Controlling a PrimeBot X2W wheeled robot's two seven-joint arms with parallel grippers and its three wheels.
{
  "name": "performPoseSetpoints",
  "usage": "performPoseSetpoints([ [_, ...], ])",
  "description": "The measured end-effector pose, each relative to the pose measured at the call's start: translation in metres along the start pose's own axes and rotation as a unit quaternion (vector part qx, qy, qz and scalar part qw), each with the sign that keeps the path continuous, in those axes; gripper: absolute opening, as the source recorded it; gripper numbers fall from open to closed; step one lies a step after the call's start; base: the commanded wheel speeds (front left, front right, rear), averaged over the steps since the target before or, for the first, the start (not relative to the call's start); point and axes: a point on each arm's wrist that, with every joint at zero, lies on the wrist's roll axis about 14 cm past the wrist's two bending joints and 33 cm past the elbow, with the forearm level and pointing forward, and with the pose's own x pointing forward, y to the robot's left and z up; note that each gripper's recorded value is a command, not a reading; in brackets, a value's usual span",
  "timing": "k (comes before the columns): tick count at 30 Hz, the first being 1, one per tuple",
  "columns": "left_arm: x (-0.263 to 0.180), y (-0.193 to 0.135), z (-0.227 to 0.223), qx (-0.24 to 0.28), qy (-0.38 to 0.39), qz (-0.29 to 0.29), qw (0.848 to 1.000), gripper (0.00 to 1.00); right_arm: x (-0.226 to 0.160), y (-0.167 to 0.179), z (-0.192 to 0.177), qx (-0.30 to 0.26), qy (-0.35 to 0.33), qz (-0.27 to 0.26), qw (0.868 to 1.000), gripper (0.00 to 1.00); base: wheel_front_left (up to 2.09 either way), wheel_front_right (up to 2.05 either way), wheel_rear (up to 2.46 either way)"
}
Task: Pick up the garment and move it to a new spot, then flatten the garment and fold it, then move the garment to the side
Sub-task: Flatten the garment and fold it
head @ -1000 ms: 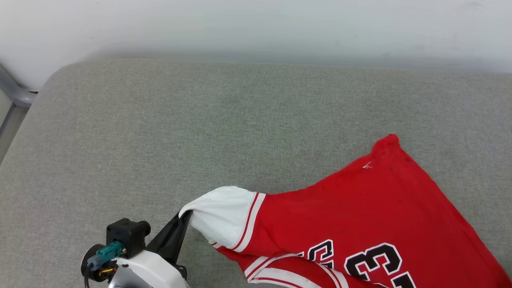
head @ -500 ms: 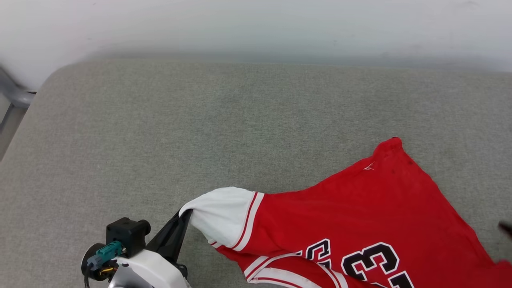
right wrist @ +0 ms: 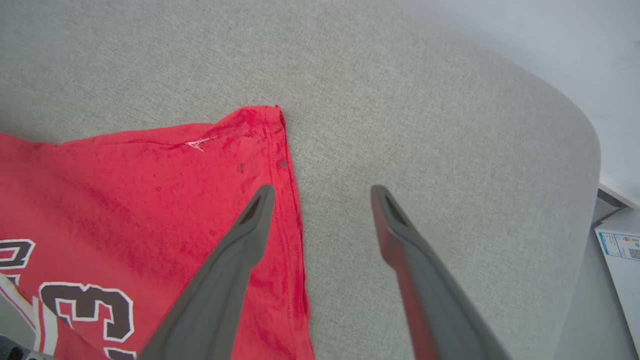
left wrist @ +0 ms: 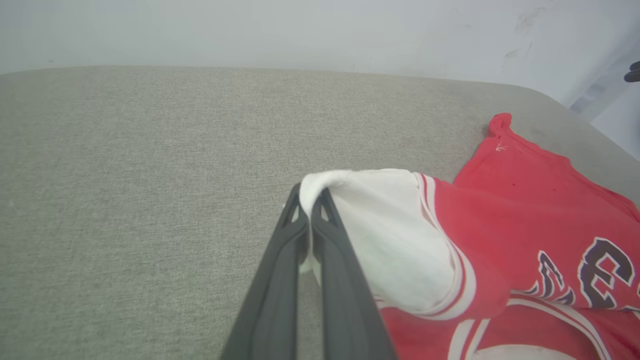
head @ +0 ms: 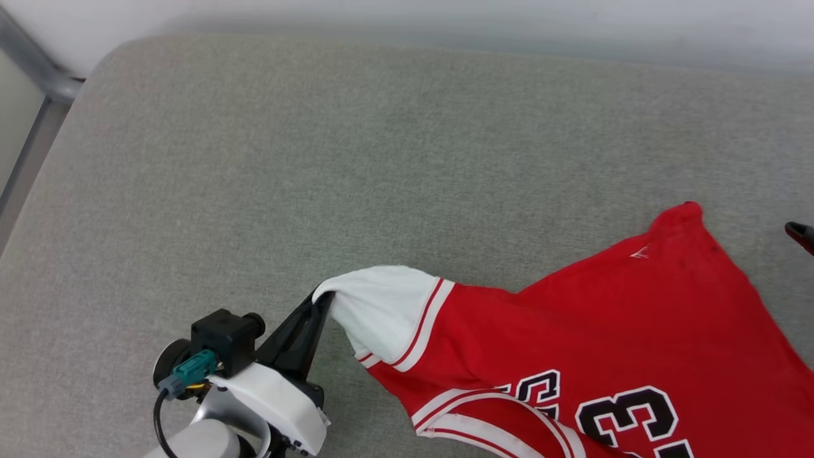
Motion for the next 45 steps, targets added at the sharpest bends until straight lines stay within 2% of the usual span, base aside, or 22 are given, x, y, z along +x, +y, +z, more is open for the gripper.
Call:
performPoseSetpoints([
  [6,0.009,0.005,-0.006,-0.002,0.007,0.003,1.0,0.0,0.049,0.022,-0.007,-0.022,0.097,0.032,0.994,1.0,0.0,0.0,0.0],
  [14,0.019,0.015,-0.016,-0.002,0.019,0.013,1.0,0.0,0.109,0.048,-0.021,-0.015,0.155,0.065,0.986,1.0,0.0,0.0,0.0],
  [20,0.023,0.018,-0.023,-0.004,0.027,0.018,0.999,0.0,0.131,0.063,-0.054,-0.021,0.206,0.083,0.975,1.0,0.0,0.0,0.0],
  [23,0.025,0.018,-0.024,-0.004,0.028,0.018,0.999,0.0,0.131,0.063,-0.059,-0.025,0.209,0.083,0.974,1.0,0.0,0.0,0.0],
  [24,0.026,0.018,-0.024,-0.003,0.028,0.017,0.999,0.0,0.131,0.063,-0.059,-0.025,0.207,0.085,0.974,0.41,0.0,0.0,0.0],
  [25,0.027,0.018,-0.024,-0.003,0.028,0.016,0.999,0.0,0.131,0.063,-0.057,-0.023,0.2,0.086,0.976,0.0,0.0,0.0,0.0],
  [31,0.026,0.017,-0.014,0.006,0.012,0.011,1.0,0.0,0.123,0.059,-0.026,-0.016,0.116,0.08,0.99,0.0,0.0,0.0,0.0],
  [36,0.021,0.014,0.012,0.019,-0.023,0.004,1.0,0.0,0.094,0.058,0.019,-0.002,0.005,0.081,0.997,0.0,0.0,0.0,0.0],
  [41,0.015,0.01,0.051,0.044,-0.073,-0.004,0.996,0.0,0.051,0.045,0.055,-0.012,-0.096,0.057,0.994,0.0,0.0,0.0,0.0],
  [45,0.015,0.003,0.098,0.072,-0.129,-0.018,0.989,0.0,0.012,0.036,0.082,-0.018,-0.177,0.037,0.983,0.0,0.0,0.0,0.0],
])
